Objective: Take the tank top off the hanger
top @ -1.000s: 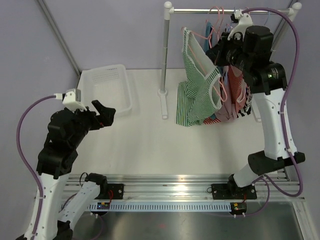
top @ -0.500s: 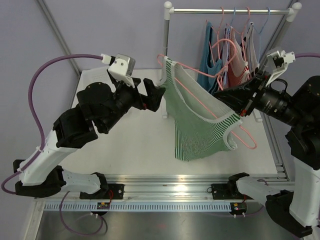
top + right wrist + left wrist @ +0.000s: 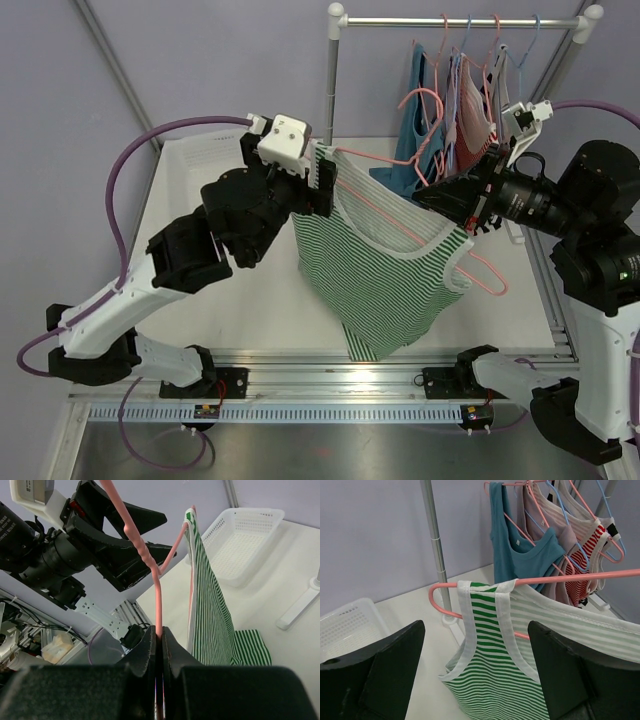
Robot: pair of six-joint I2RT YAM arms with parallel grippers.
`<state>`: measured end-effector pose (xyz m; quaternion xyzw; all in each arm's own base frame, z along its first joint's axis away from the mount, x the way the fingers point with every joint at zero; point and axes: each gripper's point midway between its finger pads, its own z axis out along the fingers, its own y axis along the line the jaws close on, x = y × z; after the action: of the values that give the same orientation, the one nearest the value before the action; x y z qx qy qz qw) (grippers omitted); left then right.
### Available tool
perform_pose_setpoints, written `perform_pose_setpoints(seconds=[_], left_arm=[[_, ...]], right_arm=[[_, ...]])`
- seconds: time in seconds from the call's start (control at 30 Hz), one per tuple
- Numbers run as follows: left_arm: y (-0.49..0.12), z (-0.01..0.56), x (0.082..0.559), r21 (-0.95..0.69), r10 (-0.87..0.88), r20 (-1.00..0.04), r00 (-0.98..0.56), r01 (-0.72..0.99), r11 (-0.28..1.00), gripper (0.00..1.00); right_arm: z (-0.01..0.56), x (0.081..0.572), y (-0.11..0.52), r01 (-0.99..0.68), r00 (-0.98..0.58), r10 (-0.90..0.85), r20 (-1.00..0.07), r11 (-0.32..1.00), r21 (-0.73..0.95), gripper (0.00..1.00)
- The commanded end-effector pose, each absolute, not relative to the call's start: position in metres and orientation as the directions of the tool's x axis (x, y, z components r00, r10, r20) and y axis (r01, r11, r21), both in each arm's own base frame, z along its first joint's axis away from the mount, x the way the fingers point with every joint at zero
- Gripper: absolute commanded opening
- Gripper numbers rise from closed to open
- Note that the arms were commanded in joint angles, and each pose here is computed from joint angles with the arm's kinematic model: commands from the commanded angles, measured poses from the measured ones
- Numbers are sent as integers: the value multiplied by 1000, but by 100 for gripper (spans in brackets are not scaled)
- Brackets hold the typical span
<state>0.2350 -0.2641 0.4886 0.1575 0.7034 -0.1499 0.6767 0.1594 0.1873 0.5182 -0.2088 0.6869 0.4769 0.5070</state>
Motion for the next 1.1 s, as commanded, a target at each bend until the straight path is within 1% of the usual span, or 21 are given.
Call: perform_pose_setpoints(seconds=[0.0,0.07,0.17,0.23,0.27,0.3,0.33,0.37,0.43,0.5,0.57,0.7,0.73,0.77,0.87,0.9,0.97,1.0,1.03,1.07], left_arm=[[-266,499,246,-24,-28,-1000,7,371,928,87],[-271,492,253,-11,-10,-1000,-4,373,928,84],[-267,485,262,-16,-6,-1000,-30,346,938,70],[-266,480,266,-17,-5,-999,-37,337,941,64],[-264,480,270,-22,-10,-999,-38,331,943,59],[-263,478,272,-22,-9,-999,-41,328,944,50],[-261,478,273,-24,-11,-999,-43,322,946,35],[-259,477,275,-23,-10,-999,-45,312,950,29],[-252,475,276,-19,-6,-999,-45,290,957,22],[-239,472,277,-13,-2,-999,-47,246,969,7],[-223,468,283,-29,-20,-998,-54,190,981,0],[-183,446,296,-73,-62,-992,-113,95,993,0],[-173,445,298,-107,-99,-988,-116,63,992,0],[-158,441,303,-104,-102,-987,-123,9,995,0],[-138,430,312,-136,-143,-975,-167,-57,989,0],[-135,429,314,-173,-183,-967,-178,-71,982,0],[-130,417,320,-184,-195,-954,-230,-70,981,0],[-130,410,321,-189,-200,-948,-247,-67,980,0],[-136,412,317,-208,-207,-945,-253,-22,978,0],[-141,410,315,-216,-206,-942,-264,9,976,0]], right_arm=[[540,149,192,-830,-335,220,-916,392,397,0],[540,149,193,-835,-328,218,-919,388,390,0],[538,152,191,-829,-321,216,-922,406,384,0],[538,151,191,-830,-322,214,-922,404,383,0],[538,151,191,-833,-318,212,-924,403,379,0],[537,150,191,-833,-320,210,-924,403,380,0],[536,152,190,-828,-318,211,-924,413,379,0],[534,153,189,-827,-308,207,-929,424,368,0],[524,162,186,-798,-321,200,-926,469,378,0],[513,170,183,-778,-325,178,-929,507,370,0],[501,175,181,-770,-326,152,-933,530,355,0],[478,171,186,-807,-312,115,-943,492,327,0],[476,167,188,-825,-307,106,-946,465,320,0],[473,165,190,-835,-300,101,-949,453,312,0],[469,155,192,-872,-251,103,-962,408,271,0],[468,151,194,-886,-241,101,-965,383,261,0],[467,146,196,-911,-189,117,-975,349,219,0],[467,143,198,-918,-188,130,-973,329,222,0],[467,143,198,-922,-177,146,-973,322,216,0],[470,144,199,-932,-133,173,-976,313,183,0]])
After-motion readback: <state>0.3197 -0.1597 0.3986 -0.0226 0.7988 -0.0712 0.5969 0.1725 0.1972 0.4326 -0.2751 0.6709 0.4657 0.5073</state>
